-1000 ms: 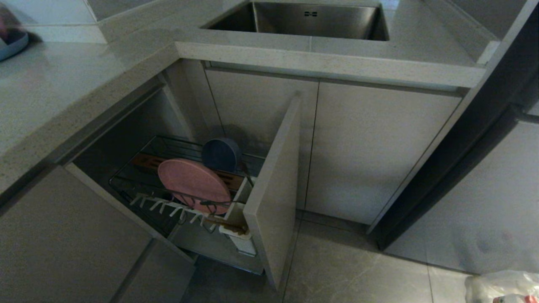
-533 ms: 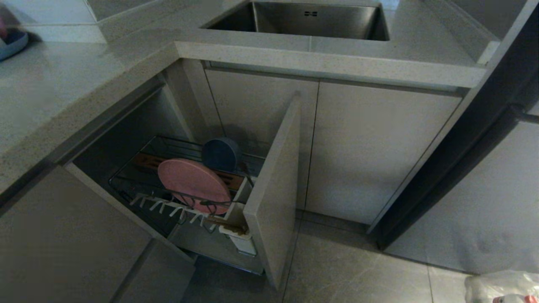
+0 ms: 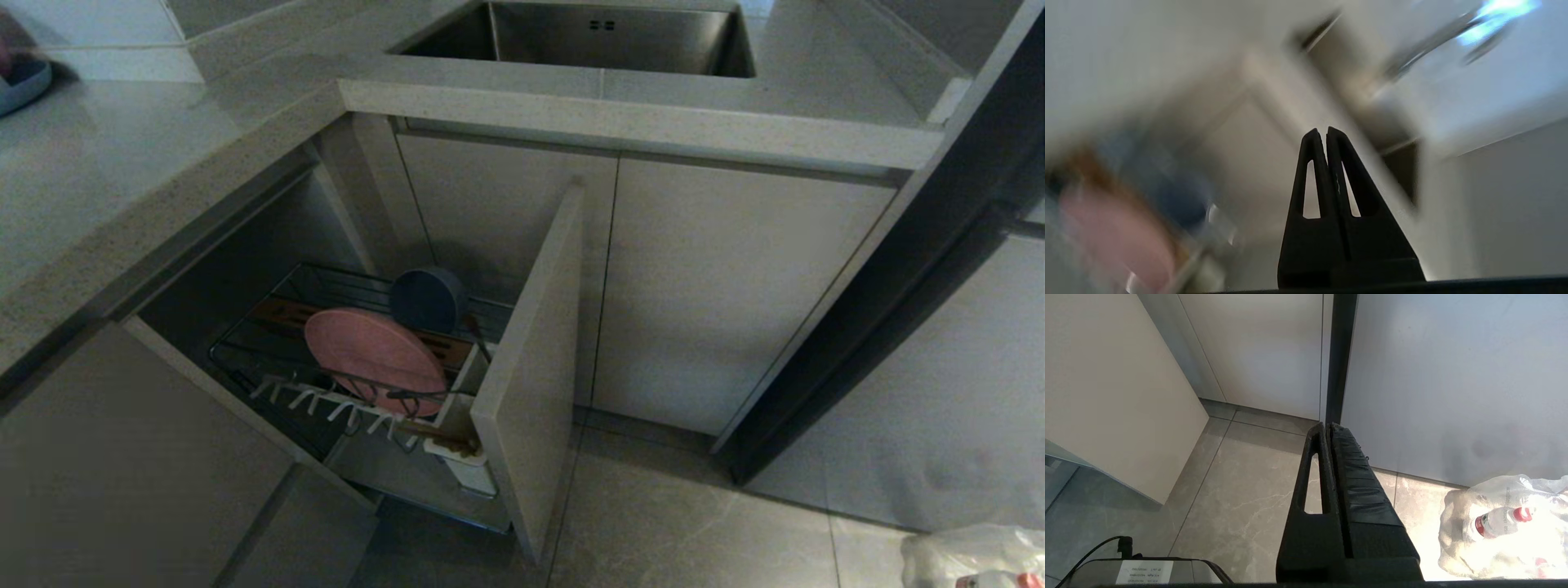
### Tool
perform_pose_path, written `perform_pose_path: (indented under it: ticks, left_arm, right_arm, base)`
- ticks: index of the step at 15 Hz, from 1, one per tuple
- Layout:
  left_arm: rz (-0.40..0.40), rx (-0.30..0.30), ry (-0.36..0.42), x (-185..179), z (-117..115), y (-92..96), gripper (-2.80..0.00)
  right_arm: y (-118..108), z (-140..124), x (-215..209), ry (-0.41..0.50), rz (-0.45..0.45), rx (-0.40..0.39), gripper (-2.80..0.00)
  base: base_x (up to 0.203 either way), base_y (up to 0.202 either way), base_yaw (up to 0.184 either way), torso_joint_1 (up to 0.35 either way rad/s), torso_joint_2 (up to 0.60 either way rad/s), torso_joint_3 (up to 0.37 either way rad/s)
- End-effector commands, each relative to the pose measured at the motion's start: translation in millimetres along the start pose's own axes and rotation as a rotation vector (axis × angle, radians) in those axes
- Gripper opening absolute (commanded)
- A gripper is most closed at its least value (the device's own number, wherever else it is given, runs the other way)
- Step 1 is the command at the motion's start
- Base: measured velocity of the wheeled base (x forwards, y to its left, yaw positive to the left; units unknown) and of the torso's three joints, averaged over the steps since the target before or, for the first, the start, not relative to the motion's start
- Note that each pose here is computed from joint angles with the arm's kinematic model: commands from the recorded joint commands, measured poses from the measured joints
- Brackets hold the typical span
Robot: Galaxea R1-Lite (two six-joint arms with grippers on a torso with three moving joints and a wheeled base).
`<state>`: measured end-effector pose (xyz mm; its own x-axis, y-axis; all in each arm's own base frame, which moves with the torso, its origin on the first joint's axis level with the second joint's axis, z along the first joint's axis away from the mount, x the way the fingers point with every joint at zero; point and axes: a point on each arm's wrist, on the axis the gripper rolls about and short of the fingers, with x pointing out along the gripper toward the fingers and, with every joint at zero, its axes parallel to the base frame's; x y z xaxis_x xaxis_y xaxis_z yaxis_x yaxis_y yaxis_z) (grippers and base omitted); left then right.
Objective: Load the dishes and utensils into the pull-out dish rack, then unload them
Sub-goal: Take the plate out of the cupboard
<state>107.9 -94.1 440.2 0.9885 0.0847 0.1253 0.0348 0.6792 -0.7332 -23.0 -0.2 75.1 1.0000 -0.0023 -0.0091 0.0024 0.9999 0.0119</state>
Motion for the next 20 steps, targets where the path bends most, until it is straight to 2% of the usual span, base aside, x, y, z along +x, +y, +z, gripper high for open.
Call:
perform_pose_path:
  ticks: [1, 4, 6, 7, 10, 15, 17, 20]
  left_arm:
    - [0.133, 0.049, 0.098, 14, -59, -0.1, -2.8]
    - [0.307, 0.103, 0.199, 13, -92, 23.0, -2.8]
    - [0.387, 0.069, 0.211, 18, -109, 29.7, -2.8]
    - [0.416, 0.057, 0.192, 25, -111, 32.4, -2.8]
    - [0.498, 0.039, 0.205, 50, -121, 44.5, -2.8]
    - [0.611, -0.057, 0.288, 89, -134, 68.0, -2.8]
    - [0.64, -0.08, 0.342, 102, -142, 75.4, -2.8]
    - [0.665, -0.108, 0.342, 107, -150, 77.5, -2.8]
  right_arm:
    - [0, 0, 0, 0.002, 0.0, 0.0, -2.8]
    - [0, 0, 0, 0.002, 0.001, 0.0, -2.8]
    - [0, 0, 0, 0.002, 0.001, 0.0, -2.8]
    - [0, 0, 0, 0.002, -0.001, 0.0, -2.8]
    - [0, 0, 0, 0.002, 0.001, -0.001, -2.8]
    - [0, 0, 0, 0.002, 0.001, 0.0, -2.8]
    - [0, 0, 0, 0.002, 0.0, 0.0, -2.8]
    - [0, 0, 0, 0.002, 0.0, 0.0, -2.8]
  base:
    - [0.0, 0.0, 0.0, 0.0, 0.0, 0.0]
    - [0.0, 0.0, 0.0, 0.0, 0.0, 0.0]
    - [0.0, 0.0, 0.0, 0.0, 0.0, 0.0]
    - [0.0, 0.0, 0.0, 0.0, 0.0, 0.0]
    - [0.0, 0.0, 0.0, 0.0, 0.0, 0.0]
    - [0.0, 0.0, 0.0, 0.0, 0.0, 0.0]
    - [0.0, 0.0, 0.0, 0.0, 0.0, 0.0]
    - [0.0, 0.0, 0.0, 0.0, 0.0, 0.0]
